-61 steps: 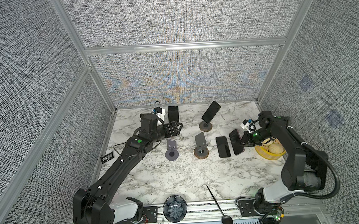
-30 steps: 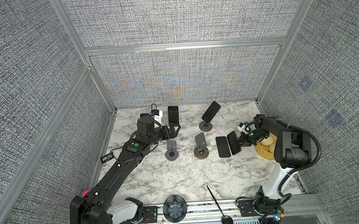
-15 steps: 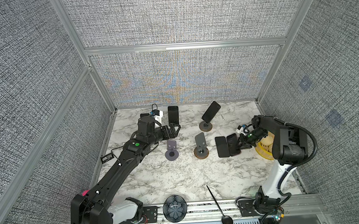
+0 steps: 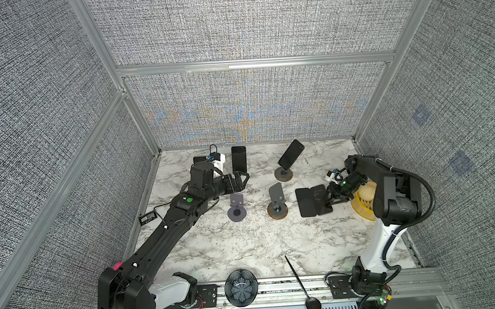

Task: Remove the phone from the phone stand
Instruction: Place the phone to the middle-right of the table.

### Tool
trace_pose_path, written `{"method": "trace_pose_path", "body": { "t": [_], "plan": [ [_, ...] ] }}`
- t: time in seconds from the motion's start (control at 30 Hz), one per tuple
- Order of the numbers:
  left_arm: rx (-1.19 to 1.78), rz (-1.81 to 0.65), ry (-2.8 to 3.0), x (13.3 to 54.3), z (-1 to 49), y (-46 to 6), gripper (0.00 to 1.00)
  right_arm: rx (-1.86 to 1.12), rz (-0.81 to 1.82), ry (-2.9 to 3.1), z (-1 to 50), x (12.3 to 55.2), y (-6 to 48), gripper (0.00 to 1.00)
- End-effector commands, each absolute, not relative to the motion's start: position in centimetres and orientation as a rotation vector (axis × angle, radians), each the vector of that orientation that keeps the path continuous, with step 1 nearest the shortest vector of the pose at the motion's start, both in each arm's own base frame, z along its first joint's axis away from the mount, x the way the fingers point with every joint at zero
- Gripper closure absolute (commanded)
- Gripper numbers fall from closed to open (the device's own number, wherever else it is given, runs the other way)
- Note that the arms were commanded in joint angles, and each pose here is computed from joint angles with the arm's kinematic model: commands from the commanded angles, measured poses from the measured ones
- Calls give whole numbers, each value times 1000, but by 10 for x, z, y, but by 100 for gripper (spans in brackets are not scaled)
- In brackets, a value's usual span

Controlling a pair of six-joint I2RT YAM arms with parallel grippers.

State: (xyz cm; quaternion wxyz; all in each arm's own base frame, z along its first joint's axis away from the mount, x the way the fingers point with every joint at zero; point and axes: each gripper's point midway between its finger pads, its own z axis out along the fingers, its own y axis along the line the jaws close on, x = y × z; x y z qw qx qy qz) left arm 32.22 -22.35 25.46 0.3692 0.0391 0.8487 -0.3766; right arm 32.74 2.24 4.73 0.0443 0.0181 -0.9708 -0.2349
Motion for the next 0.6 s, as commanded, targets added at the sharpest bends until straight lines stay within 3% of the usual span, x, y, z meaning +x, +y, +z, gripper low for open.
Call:
{"method": "trace_pose_path", "body": {
  "t": [0.0,0.37,0.57],
  "plan": [
    [103,-963,2158,323,259,-222,5,42,-694,-2958,50,325,21,58],
    [94,-926,2175,319,253,-215,5,34,-654,-2991,58,332,16,49],
    [84,-896,2186,317,249,-210,3,-28,-577,-3097,88,337,9,48]
  ]
}}
